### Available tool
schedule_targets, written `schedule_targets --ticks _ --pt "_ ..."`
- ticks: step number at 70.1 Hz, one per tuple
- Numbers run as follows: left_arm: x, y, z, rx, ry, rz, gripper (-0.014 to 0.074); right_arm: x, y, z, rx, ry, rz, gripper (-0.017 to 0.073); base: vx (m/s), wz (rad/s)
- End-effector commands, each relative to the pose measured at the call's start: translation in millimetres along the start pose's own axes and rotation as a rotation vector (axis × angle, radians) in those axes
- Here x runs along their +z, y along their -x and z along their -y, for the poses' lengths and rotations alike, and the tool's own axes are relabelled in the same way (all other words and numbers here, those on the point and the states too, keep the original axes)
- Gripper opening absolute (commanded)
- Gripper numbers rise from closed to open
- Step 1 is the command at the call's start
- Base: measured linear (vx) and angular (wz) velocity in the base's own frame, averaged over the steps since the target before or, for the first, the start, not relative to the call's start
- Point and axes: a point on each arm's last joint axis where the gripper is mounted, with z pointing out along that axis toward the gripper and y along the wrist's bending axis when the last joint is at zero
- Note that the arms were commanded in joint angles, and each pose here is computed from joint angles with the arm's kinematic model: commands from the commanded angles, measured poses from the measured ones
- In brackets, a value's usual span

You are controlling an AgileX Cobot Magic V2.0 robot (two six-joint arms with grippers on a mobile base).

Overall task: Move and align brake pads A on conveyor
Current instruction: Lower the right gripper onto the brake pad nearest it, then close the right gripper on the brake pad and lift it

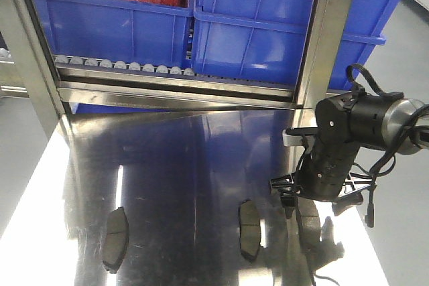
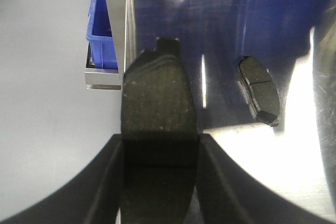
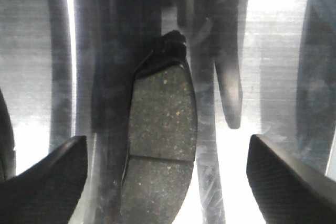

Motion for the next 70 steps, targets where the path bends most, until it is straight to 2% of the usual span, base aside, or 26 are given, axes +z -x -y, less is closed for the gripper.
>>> schedule_targets --ticks 1,46,58,70 --pt "-5.4 14.2 1.1 0.004 -0.011 0.104 -0.0006 -19.2 5.0 0.2 -0.005 0.011 0.077 0.0582 0.0 0.0" --pt "-5.4 14.2 1.1 0.004 -0.011 0.104 -0.0006 -12.5 6.3 -0.1 -0.019 0.004 0.063 0.0564 0.0 0.0" --pt "-5.4 14.2 1.1 0.004 -0.011 0.104 -0.0006 -12.2 6.6 -0.1 -0.02 0.003 0.065 0.0488 0.0 0.0" --pt "-5.4 14.2 1.1 0.004 -0.011 0.104 -0.0006 -12.2 6.6 -0.1 -0.02 0.003 0.065 0.0349 0.0 0.0"
